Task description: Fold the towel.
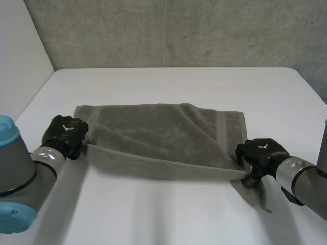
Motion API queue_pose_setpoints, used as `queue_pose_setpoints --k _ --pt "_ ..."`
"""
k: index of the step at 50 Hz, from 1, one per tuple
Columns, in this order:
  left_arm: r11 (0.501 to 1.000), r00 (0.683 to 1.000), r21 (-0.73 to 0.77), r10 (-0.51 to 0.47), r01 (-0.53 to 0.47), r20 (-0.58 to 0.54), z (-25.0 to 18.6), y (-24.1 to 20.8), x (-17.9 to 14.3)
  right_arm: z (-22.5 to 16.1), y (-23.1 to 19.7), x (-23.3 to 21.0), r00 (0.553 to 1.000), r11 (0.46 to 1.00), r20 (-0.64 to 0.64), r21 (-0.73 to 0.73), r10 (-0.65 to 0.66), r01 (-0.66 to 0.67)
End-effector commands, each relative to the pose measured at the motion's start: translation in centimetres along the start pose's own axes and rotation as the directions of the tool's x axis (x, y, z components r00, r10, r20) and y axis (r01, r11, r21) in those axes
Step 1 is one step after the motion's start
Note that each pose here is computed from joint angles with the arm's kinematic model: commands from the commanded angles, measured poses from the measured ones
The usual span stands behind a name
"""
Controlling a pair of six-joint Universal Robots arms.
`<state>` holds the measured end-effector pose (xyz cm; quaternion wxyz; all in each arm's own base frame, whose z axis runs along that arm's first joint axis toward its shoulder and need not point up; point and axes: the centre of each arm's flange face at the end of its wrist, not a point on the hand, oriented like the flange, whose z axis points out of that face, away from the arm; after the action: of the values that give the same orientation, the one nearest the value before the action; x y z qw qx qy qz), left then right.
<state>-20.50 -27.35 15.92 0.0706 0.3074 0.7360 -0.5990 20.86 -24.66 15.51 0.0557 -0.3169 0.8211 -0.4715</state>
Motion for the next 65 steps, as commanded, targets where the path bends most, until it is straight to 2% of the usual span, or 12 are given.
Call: queue_pose_setpoints --k 1,7,12,17,20,26,30,34,37,39,54,65 --pt "0.998 0.998 -0.016 -0.067 0.067 0.006 -0.7 0.0 -0.5 -0.2 0.8 -0.1 1.000 1.000 0.007 -0.026 0.012 -0.011" --pt "0.997 0.997 0.021 -0.071 0.071 0.024 -1.5 -1.2 -1.2 -0.6 -0.3 0.3 1.000 1.000 -0.010 0.008 -0.006 0.006" --pt "0.989 0.995 0.134 -0.073 0.062 0.073 -3.8 -5.0 -3.2 -6.0 -6.5 1.1 0.997 0.979 -0.051 0.196 -0.051 0.061" --pt "0.966 0.988 0.254 -0.085 0.051 0.126 -6.0 -8.2 -5.0 -9.2 -10.3 1.7 0.995 0.945 -0.055 0.313 -0.085 0.098" --pt "0.954 0.983 0.298 -0.097 0.046 0.157 -6.8 -9.4 -6.0 -10.3 -11.7 2.3 0.994 0.933 -0.052 0.343 -0.097 0.109" --pt "0.959 0.977 0.279 -0.109 0.054 0.184 -6.2 -8.8 -6.9 -10.1 -12.6 3.3 0.993 0.930 -0.048 0.347 -0.110 0.120" --pt "0.975 0.982 0.211 -0.106 0.071 0.159 -4.4 -6.9 -6.3 -6.4 -11.3 4.1 0.988 0.954 -0.028 0.258 -0.150 0.152" --pt "0.986 0.986 0.142 -0.105 0.086 0.127 -1.6 -5.4 -5.7 -2.8 -10.5 4.6 0.979 0.960 -0.013 0.192 -0.205 0.204" --pt "0.988 0.988 0.126 -0.105 0.090 0.118 -0.7 -5.0 -5.5 -1.6 -10.4 4.8 0.977 0.962 -0.014 0.174 -0.211 0.210" --pt "0.991 0.989 0.095 -0.104 0.093 0.110 1.5 -4.2 -5.3 0.6 -10.3 4.7 0.975 0.963 -0.013 0.152 -0.222 0.222" --pt "0.991 0.989 0.100 -0.097 0.085 0.111 11.3 -3.5 -4.5 9.0 -10.7 4.3 0.968 0.950 -0.007 0.191 -0.250 0.247" --pt "0.992 0.985 0.101 -0.095 0.081 0.145 15.1 -3.2 -4.4 14.2 -10.4 4.5 0.961 0.941 -0.096 0.202 -0.259 0.273"
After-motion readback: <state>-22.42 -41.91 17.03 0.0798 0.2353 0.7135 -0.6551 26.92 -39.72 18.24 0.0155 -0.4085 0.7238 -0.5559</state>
